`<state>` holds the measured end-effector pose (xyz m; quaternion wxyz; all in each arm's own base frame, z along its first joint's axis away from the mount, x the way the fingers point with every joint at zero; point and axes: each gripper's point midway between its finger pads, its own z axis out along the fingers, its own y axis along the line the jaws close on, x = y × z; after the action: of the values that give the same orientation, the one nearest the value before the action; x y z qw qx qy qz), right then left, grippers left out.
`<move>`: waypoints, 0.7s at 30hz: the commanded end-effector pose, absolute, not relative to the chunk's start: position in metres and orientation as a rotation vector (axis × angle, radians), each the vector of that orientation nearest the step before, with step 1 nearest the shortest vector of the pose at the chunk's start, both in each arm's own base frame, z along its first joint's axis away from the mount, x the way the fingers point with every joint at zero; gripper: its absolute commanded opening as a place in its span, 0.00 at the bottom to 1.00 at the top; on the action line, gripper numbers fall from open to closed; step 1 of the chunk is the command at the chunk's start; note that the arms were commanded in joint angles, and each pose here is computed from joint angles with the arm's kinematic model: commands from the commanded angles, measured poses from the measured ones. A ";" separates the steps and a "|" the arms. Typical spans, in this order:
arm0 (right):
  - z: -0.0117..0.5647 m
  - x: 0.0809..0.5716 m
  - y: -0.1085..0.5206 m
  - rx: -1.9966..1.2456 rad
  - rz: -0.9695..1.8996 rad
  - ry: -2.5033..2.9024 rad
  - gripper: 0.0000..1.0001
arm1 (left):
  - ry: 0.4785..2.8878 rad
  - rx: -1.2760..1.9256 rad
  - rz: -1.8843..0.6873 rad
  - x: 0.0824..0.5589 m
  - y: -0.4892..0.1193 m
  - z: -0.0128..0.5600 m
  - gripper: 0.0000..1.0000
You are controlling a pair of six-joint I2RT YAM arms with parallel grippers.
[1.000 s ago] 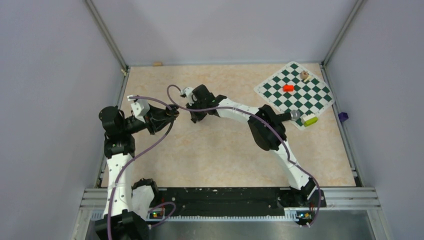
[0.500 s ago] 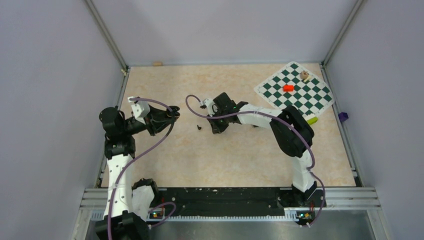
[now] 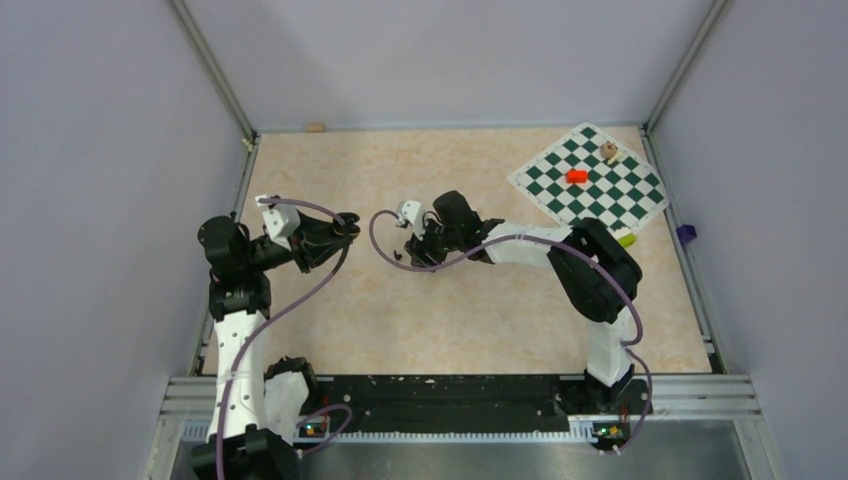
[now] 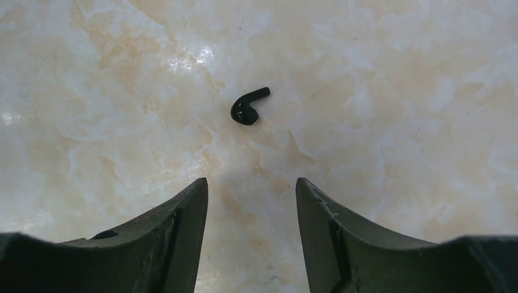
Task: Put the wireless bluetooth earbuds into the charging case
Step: Pick up the earbud from the center of the board.
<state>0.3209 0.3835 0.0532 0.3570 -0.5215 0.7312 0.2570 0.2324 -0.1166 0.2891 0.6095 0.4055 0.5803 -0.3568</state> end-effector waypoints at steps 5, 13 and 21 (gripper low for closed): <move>0.084 0.329 0.413 -1.514 0.628 1.388 0.55 | 1.299 0.972 -0.808 0.229 -0.119 0.295 0.00; 0.055 0.329 0.420 -1.612 0.556 1.406 0.52 | 1.294 0.977 -0.807 0.227 -0.120 0.296 0.00; 0.039 0.335 0.430 -1.627 0.525 1.487 0.50 | 1.294 0.974 -0.803 0.227 -0.120 0.295 0.00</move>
<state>0.3310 0.4185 0.0350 0.4215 -0.6460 0.5974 0.2194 0.2311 -0.1173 0.2908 0.6100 0.4053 0.5794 -0.3576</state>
